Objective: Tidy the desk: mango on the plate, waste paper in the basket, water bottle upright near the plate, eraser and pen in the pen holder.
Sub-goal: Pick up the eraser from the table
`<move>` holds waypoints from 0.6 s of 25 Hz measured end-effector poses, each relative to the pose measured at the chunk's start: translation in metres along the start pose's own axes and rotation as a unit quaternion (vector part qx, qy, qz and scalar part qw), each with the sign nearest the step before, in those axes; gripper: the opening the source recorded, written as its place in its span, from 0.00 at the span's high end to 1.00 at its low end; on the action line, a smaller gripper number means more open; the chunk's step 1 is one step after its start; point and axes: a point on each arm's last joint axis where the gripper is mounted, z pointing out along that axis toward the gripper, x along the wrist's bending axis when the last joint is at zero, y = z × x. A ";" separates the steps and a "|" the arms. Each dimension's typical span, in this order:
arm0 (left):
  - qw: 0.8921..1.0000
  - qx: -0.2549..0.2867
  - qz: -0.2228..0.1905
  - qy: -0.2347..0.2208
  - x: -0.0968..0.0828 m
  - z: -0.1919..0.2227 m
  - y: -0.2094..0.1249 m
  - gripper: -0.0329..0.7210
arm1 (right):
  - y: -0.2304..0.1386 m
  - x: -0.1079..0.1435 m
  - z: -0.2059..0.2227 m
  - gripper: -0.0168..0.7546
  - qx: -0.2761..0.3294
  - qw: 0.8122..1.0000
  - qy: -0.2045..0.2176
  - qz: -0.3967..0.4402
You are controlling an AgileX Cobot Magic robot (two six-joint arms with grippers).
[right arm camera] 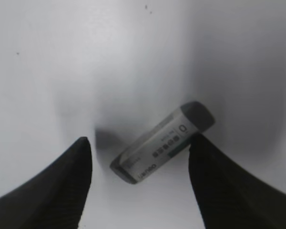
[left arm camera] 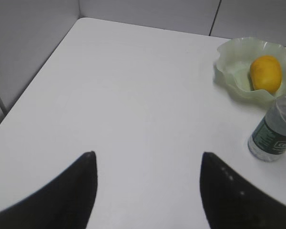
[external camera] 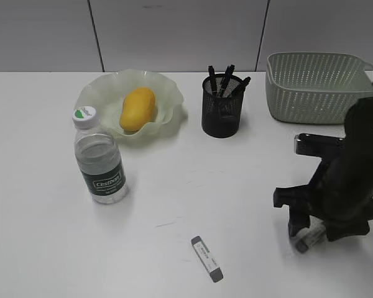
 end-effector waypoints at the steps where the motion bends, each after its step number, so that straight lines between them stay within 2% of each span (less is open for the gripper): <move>1: 1.000 0.000 0.000 0.000 0.000 0.000 0.000 0.29 | 0.000 0.001 0.004 0.32 0.004 1.000 0.002 0.014; 5: 1.000 0.000 0.000 0.000 0.000 0.000 0.000 0.29 | 0.002 0.003 0.008 0.35 0.009 0.999 0.001 0.041; 7: 1.000 0.000 0.000 0.000 0.000 0.000 0.000 0.29 | 0.004 0.003 0.009 0.46 0.006 0.999 0.001 0.046; 10: 1.000 0.000 0.000 0.000 0.000 0.000 0.000 0.29 | 0.006 0.004 0.011 0.74 -0.006 0.999 0.002 0.039; 11: 1.000 0.000 0.000 0.000 0.000 0.000 0.000 0.29 | 0.007 0.003 0.013 0.77 -0.007 0.999 0.000 0.036; 15: 1.000 0.000 0.000 0.000 0.000 0.000 0.000 0.29 | 0.008 0.003 0.013 0.77 -0.014 0.999 0.001 0.031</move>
